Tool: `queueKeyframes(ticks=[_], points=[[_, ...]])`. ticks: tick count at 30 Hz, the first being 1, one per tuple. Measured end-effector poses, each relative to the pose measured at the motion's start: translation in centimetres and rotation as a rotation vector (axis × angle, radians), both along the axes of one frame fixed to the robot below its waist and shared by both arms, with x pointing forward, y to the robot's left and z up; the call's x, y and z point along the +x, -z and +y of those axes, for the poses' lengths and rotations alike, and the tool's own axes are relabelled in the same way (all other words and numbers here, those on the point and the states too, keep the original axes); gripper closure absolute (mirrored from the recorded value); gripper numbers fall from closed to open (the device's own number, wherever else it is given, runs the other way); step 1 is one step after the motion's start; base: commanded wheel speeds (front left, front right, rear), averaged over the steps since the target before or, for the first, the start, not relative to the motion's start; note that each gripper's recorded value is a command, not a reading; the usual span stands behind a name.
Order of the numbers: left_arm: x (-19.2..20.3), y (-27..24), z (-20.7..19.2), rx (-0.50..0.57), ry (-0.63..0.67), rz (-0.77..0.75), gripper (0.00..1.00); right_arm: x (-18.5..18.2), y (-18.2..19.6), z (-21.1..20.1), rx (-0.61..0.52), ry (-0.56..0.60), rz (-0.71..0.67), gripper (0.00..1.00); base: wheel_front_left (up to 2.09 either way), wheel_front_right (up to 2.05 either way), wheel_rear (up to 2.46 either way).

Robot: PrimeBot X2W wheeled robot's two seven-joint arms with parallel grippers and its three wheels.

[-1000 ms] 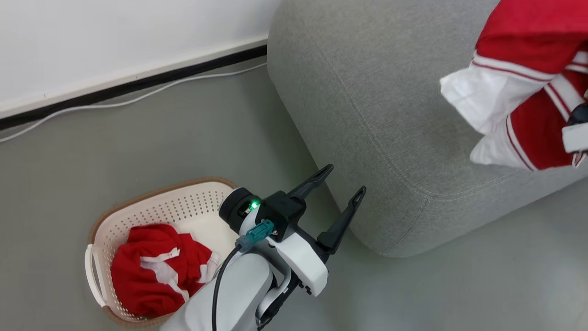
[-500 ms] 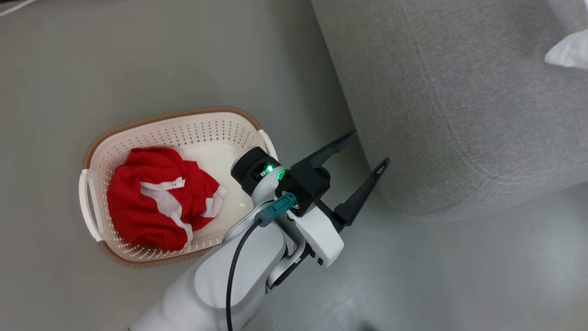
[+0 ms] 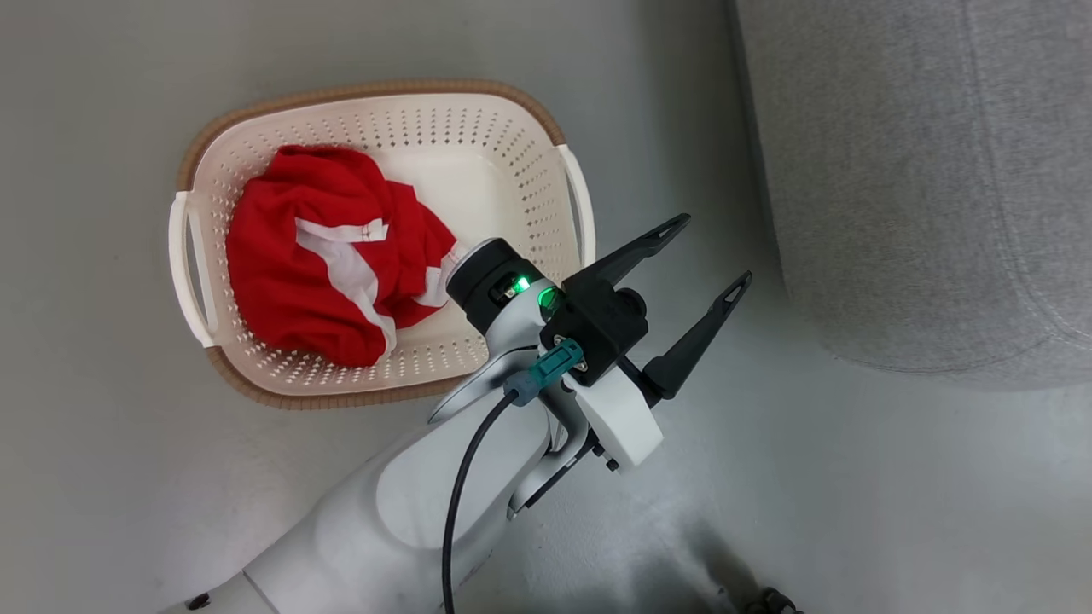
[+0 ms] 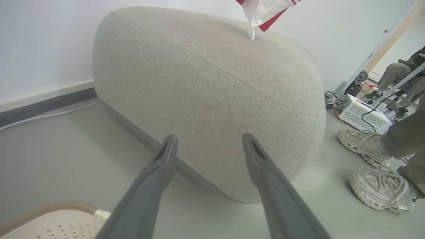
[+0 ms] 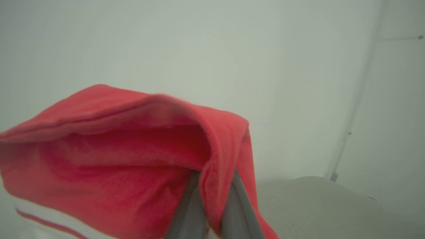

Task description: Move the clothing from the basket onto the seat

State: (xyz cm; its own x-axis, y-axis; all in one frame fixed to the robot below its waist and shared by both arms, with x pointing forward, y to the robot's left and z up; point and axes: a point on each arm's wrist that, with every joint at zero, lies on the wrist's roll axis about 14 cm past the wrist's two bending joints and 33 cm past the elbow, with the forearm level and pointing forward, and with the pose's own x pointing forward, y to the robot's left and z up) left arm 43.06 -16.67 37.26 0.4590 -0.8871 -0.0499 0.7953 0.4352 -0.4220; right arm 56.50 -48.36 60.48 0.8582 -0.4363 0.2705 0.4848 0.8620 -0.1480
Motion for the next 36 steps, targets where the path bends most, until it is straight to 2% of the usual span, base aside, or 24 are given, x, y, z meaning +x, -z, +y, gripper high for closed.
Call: queueKeyframes(ticks=[6,11,18,30,31,32,33,36], points=[[0.2,2.1,1.3,0.028,-0.026,0.039,0.0,1.0,1.0,-2.6,0.045,0.095,-0.041,1.0,0.0,0.0,0.0],[0.3,3.5,2.4,0.051,-0.055,0.073,0.0,2.1,7.2,-2.6,0.137,0.122,0.06,1.0,0.0,0.0,0.0],[0.4,4.1,3.1,0.062,-0.07,0.089,0.0,3.6,15.8,1.3,0.285,0.061,0.221,1.0,0.0,0.0,0.0],[1.9,0.6,3.9,0.042,-0.123,0.017,0.0,0.7,21.8,6.1,0.393,-0.045,0.398,1.0,0.0,0.0,0.0],[2.0,0.2,4.0,0.04,-0.13,0.012,0.0,0.4,22.0,6.4,0.4,-0.055,0.406,0.8,0.0,0.0,0.0],[2.0,0.0,4.2,0.039,-0.138,0.01,0.0,0.3,22.1,6.9,0.405,-0.068,0.414,0.31,0.0,0.0,0.0],[2.0,-0.2,4.4,0.04,-0.144,0.009,0.0,0.1,22.3,7.3,0.409,-0.081,0.422,0.0,0.0,0.0,0.0],[1.7,-1.0,4.8,0.039,-0.158,0.004,0.0,-0.6,22.5,8.4,0.413,-0.114,0.447,0.0,0.0,0.0,0.0]])
